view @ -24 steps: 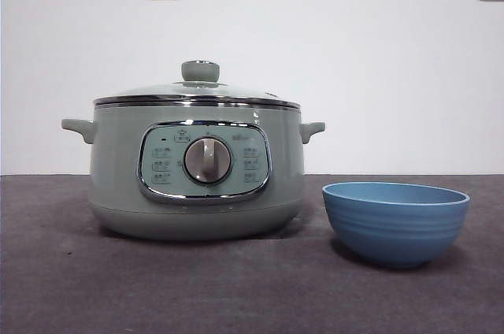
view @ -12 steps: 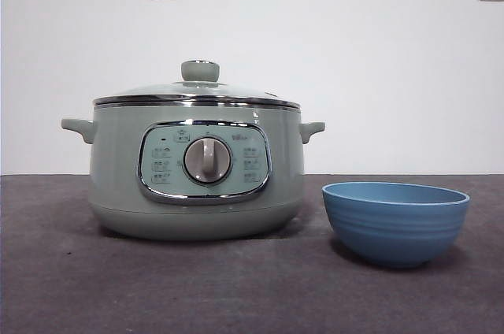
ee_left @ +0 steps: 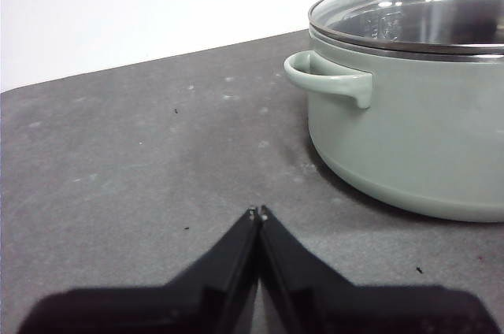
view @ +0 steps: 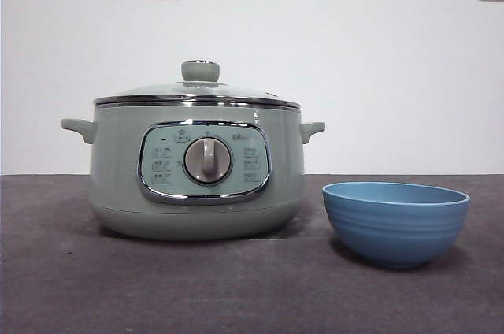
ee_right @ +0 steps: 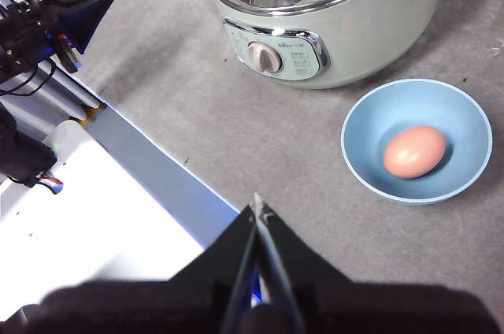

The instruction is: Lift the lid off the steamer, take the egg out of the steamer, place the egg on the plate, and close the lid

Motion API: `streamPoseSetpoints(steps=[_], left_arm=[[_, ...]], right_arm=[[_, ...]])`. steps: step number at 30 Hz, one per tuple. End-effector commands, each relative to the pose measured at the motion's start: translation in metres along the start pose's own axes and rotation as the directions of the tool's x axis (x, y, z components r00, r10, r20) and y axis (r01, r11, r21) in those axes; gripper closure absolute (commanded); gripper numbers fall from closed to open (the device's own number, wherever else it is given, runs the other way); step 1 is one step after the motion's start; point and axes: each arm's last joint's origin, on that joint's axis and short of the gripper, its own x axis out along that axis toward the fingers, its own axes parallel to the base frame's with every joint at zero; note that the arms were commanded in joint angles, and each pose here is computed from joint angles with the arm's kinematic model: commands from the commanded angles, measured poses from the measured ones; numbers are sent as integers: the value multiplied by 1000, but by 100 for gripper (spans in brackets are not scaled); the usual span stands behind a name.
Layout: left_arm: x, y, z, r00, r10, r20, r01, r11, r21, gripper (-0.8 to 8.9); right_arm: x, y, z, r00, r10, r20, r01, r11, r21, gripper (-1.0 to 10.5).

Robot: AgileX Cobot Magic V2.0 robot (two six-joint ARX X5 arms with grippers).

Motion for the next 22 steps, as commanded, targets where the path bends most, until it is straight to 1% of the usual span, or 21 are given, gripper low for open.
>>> streamPoseSetpoints(steps=[1, 3, 5, 7, 9, 10, 13, 15, 18, 20, 22], left_arm=[[1, 0, -4, 1000, 2, -8, -2, 1000, -8, 817], [1, 0, -4, 1000, 2, -8, -2, 1000, -8, 817], [1, 0, -4, 1000, 2, -8, -2, 1000, -8, 816], [1, 0, -4, 1000, 2, -8, -2, 1000, -8, 816], [1, 0, -4, 1000, 2, -8, -2, 1000, -8, 817], [1, 0, -4, 1000, 2, -8, -2, 1000, -8, 817], [1, 0, -4, 1000, 2, -8, -2, 1000, -8, 817], [1, 0, -4, 1000, 2, -8, -2, 1000, -8, 817], [1, 0, -4, 1000, 2, -8, -2, 1000, -8, 817], [1, 0, -4, 1000, 2, -8, -2, 1000, -8, 816], [1, 0, -4, 1000, 2, -8, -2, 1000, -8, 816]], right_arm=[[-3, 0, 0, 999, -21, 26, 23, 998, -57, 946], [-10, -1, 0, 993, -74, 91, 83, 992, -90, 946], [-16, -2, 2, 982, -97, 165, 117, 986, -121, 946], [-23, -4, 1, 957, -122, 261, 158, 980, -123, 946], [-27, -8, -4, 922, -179, 342, 222, 971, -91, 946], [-28, -10, -8, 902, -213, 375, 258, 963, -74, 946], [-23, -19, -22, 841, -280, 463, 342, 938, -53, 946], [-14, -27, -34, 796, -305, 523, 382, 923, -44, 946], [4, -39, -53, 739, -319, 593, 419, 907, -35, 946], [16, -47, -65, 714, -332, 617, 442, 897, -29, 946], [27, -55, -76, 682, -367, 632, 477, 879, -5, 946]])
